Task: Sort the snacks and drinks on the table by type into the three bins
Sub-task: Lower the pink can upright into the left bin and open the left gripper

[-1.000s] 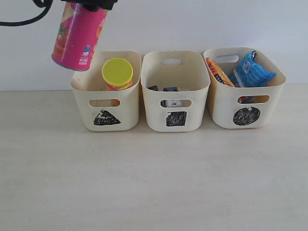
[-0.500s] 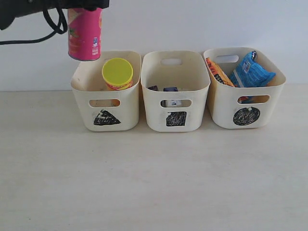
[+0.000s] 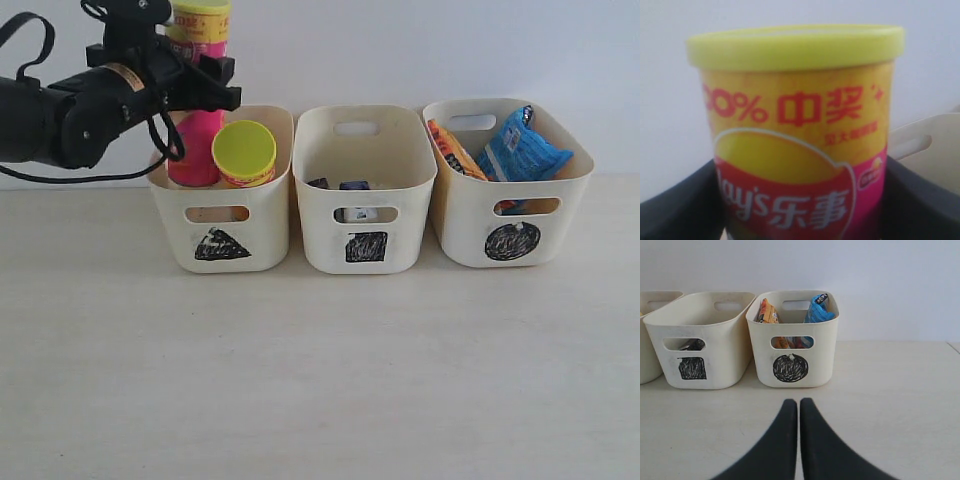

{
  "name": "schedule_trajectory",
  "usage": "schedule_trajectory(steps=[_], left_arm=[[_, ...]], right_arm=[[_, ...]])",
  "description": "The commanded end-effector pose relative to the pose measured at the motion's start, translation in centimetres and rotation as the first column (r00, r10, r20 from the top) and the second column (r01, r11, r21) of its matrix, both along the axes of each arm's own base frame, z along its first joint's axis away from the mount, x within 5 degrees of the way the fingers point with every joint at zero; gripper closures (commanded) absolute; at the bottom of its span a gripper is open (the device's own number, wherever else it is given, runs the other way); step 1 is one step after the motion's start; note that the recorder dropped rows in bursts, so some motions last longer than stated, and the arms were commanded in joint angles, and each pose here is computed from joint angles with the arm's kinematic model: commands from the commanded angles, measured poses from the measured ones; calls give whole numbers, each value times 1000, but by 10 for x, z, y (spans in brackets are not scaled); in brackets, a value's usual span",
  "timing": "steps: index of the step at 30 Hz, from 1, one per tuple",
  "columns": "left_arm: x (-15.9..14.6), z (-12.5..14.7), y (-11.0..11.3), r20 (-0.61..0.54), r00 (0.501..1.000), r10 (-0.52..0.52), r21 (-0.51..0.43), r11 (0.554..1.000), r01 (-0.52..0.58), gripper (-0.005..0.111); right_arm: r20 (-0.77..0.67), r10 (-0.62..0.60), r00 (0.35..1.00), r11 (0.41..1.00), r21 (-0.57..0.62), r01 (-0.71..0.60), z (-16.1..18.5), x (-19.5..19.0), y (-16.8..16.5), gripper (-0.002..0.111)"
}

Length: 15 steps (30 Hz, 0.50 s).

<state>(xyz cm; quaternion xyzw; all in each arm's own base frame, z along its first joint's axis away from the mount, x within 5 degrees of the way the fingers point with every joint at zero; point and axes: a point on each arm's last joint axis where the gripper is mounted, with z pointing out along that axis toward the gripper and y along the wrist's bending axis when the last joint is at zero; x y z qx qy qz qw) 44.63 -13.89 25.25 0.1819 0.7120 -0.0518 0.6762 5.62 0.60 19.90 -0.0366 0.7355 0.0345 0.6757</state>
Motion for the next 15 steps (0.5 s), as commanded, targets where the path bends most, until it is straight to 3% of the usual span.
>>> schedule_trajectory(steps=[1,8,10,15], left_arm=[[4,-9,5,-23,999,39,-64,997,-41,99],[5,-18,5,-98,994,41,-38,998,-45,40],[2,-10,5,-113,993,42,-33,998,-46,34],[-4,13,7,-145,988,44,-21,999,-47,34]], right_arm=[[9,-4,1000,1000,-2,4,-1,0,0,108],[9,-4,1000,1000,-2,4,-1,0,0,108],[9,-4,1000,1000,-2,4,-1,0,0,108],[9,-4,1000,1000,-2,4,-1,0,0,108]])
